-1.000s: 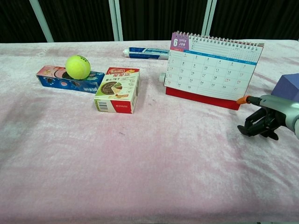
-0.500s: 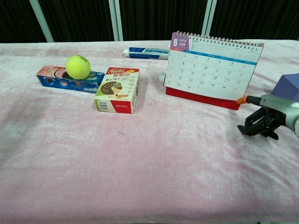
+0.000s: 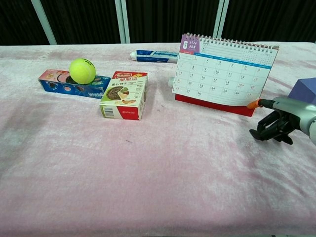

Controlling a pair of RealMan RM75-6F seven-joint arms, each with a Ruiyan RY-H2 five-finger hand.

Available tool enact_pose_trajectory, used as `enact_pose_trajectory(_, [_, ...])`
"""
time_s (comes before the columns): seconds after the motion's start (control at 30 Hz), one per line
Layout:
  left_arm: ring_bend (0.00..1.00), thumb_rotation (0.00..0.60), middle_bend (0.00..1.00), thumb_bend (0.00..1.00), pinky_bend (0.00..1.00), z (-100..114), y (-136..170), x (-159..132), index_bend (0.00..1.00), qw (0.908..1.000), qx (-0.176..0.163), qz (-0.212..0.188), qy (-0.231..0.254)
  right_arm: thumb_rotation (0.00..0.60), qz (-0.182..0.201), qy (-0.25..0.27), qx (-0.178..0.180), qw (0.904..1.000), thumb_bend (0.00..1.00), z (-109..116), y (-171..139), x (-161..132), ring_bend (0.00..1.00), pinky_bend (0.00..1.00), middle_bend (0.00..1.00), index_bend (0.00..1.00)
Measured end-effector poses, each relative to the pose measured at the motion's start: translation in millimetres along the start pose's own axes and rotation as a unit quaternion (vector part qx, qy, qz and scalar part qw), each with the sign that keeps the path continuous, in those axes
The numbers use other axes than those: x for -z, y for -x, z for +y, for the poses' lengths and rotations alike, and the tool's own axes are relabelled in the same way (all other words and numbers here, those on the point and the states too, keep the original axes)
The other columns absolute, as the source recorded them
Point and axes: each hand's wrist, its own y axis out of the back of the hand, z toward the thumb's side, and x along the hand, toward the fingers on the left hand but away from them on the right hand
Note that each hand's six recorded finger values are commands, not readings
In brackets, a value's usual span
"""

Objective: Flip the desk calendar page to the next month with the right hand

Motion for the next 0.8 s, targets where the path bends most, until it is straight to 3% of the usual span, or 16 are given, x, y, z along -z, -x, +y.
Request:
enact_pose_trajectory(0.57, [0.00, 0.600, 0.00, 0.00, 0.00, -0.1, -0.1, 0.1, 0.00, 1.0000, 0.000, 0.000, 0.002, 0.600, 0.034, -0.016, 0.017, 0.9992, 0.39, 13.6, -0.9, -36.9, 0.77, 0.81, 0.65, 0.00])
enact_pose_trajectory(0.8, [0.00, 0.600, 0.00, 0.00, 0.00, -0.8, 0.8, -1.0, 0.00, 1.0000, 0.002, -0.002, 0.001, 0.600, 0.075, -0.012, 0.037, 0.9965, 0.40, 35.7, -14.2, -67.4, 0.77, 0.81, 0.65, 0.00])
